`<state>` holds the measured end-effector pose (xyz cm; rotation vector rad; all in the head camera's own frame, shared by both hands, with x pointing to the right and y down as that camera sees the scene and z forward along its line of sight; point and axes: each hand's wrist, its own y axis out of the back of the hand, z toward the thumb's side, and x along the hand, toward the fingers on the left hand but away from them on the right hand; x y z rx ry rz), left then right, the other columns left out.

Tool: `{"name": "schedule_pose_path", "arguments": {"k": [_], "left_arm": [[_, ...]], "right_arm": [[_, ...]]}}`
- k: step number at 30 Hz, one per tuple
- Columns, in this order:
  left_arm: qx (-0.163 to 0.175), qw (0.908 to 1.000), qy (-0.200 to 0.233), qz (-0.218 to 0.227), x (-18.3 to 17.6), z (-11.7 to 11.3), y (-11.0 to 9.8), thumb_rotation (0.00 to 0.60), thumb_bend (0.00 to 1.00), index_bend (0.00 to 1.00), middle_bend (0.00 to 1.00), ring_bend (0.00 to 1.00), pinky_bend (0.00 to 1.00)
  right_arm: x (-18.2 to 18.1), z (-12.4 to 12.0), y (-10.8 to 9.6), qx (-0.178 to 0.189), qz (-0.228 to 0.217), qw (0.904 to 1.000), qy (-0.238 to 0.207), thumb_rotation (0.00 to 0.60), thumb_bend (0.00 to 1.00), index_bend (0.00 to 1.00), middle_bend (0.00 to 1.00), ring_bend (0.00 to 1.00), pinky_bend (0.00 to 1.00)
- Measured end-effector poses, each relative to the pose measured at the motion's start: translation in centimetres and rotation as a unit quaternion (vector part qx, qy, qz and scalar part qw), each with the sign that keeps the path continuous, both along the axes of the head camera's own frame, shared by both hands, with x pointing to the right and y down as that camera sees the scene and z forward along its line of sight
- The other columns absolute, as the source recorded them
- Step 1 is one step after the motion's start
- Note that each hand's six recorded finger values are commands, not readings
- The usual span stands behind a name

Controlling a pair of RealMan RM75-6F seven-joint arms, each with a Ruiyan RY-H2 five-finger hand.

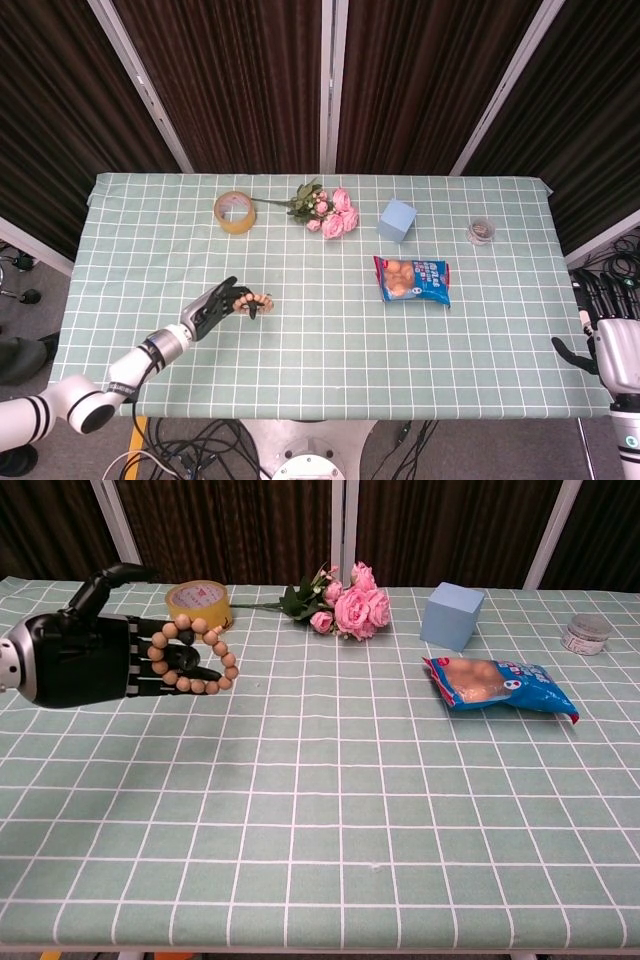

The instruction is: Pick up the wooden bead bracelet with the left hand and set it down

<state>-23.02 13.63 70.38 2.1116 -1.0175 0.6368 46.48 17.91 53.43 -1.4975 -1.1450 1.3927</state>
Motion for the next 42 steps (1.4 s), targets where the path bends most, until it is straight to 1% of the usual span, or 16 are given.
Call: {"name": "schedule_pose_path", "arguments": {"k": [2, 5, 6, 8, 11, 13, 15, 16, 18, 21, 30, 32, 34, 36, 38, 42], "left_arm": [[-0.001, 0.9999, 0.001, -0.015, -0.2, 0.1, -0.2, 0.072, 0.24, 0.52, 0.59, 0.26, 0.09], [-0.016, 0.9990, 0.001, -0.042, -0.5, 0.3, -0.4, 0.224, 0.26, 0.52, 0.60, 0.26, 0.09], [-0.024, 0.9984, 0.002, -0.052, -0.5, 0.4, -0.5, 0.257, 0.28, 0.52, 0.61, 0.26, 0.09], [-0.050, 0.9955, 0.005, -0.080, -0.8, 0.5, -0.5, 0.307, 0.30, 0.52, 0.61, 0.26, 0.09], [-0.078, 0.9919, 0.004, -0.100, -1.0, 0.8, -0.5, 0.345, 0.31, 0.52, 0.61, 0.26, 0.09], [-0.079, 0.9915, 0.003, -0.104, -1.1, 0.8, -0.6, 0.465, 0.33, 0.52, 0.62, 0.26, 0.08], [-0.076, 0.9904, 0.004, -0.116, -1.4, 0.7, -1.0, 0.547, 0.34, 0.54, 0.63, 0.26, 0.08], [-0.074, 0.9900, 0.003, -0.119, -1.5, 0.8, -1.1, 0.576, 0.36, 0.55, 0.63, 0.26, 0.08], [-0.066, 0.9905, -0.002, -0.121, -1.7, 0.9, -1.3, 0.600, 0.41, 0.56, 0.64, 0.26, 0.08], [-0.050, 0.9914, -0.011, -0.120, -1.9, 0.9, -1.4, 0.600, 0.47, 0.57, 0.65, 0.27, 0.08], [-0.013, 0.9914, -0.027, -0.127, -2.2, 0.6, -1.8, 0.595, 0.48, 0.59, 0.67, 0.28, 0.08], [-0.006, 0.9917, -0.028, -0.125, -2.1, 0.5, -1.7, 0.539, 0.48, 0.59, 0.67, 0.28, 0.08], [0.001, 0.9922, -0.029, -0.121, -2.0, 0.4, -1.7, 0.431, 0.47, 0.59, 0.67, 0.28, 0.08], [0.010, 0.9929, -0.031, -0.115, -1.9, 0.3, -1.6, 0.361, 0.47, 0.59, 0.67, 0.28, 0.08], [0.018, 0.9935, -0.034, -0.107, -1.8, 0.3, -1.5, 0.321, 0.45, 0.59, 0.67, 0.28, 0.08], [0.032, 0.9939, -0.043, -0.096, -1.8, 0.5, -1.5, 0.300, 0.43, 0.60, 0.68, 0.29, 0.08]], "right_arm": [[0.0, -0.1, 0.0, 0.001, 0.000, 1.0000, 0.000, 0.600, 0.07, 0.00, 0.08, 0.00, 0.00], [0.1, -0.3, 0.0, 0.003, -0.001, 1.0000, 0.001, 0.600, 0.07, 0.00, 0.08, 0.00, 0.00], [0.1, -0.4, 0.0, 0.004, -0.001, 1.0000, 0.001, 0.600, 0.07, 0.00, 0.08, 0.00, 0.00], [0.1, -0.6, 0.0, 0.007, -0.001, 1.0000, 0.002, 0.600, 0.07, 0.00, 0.08, 0.00, 0.00], [0.2, -0.8, 0.0, 0.010, -0.002, 0.9999, 0.002, 0.600, 0.07, 0.00, 0.08, 0.00, 0.00], [0.2, -0.8, 0.1, 0.010, -0.002, 0.9999, 0.002, 0.600, 0.07, 0.00, 0.08, 0.00, 0.00], [0.2, -0.8, 0.1, 0.009, -0.002, 1.0000, 0.001, 0.600, 0.07, 0.00, 0.08, 0.00, 0.00], [0.2, -0.8, 0.1, 0.009, -0.002, 1.0000, 0.001, 0.600, 0.07, 0.00, 0.08, 0.00, 0.00], [0.2, -0.9, 0.1, 0.010, -0.003, 0.9999, 0.000, 0.600, 0.07, 0.00, 0.08, 0.00, 0.00], [0.2, -1.0, 0.1, 0.013, -0.002, 0.9999, 0.000, 0.600, 0.07, 0.00, 0.08, 0.00, 0.00], [0.0, -0.9, 0.2, 0.011, -0.004, 0.9999, 0.000, 0.600, 0.07, 0.00, 0.09, 0.00, 0.00], [0.0, -0.9, 0.2, 0.011, -0.005, 0.9999, 0.000, 0.600, 0.07, 0.00, 0.09, 0.00, 0.00], [0.0, -0.9, 0.1, 0.011, -0.005, 0.9999, 0.001, 0.600, 0.07, 0.00, 0.09, 0.00, 0.00], [-0.1, -0.9, 0.1, 0.010, -0.005, 0.9999, 0.001, 0.600, 0.07, 0.00, 0.09, 0.00, 0.00], [-0.1, -1.0, 0.1, 0.010, -0.006, 0.9999, 0.001, 0.600, 0.07, 0.00, 0.09, 0.00, 0.00], [-0.1, -1.1, 0.1, 0.012, -0.006, 0.9999, 0.003, 0.600, 0.07, 0.00, 0.09, 0.00, 0.00]]}}
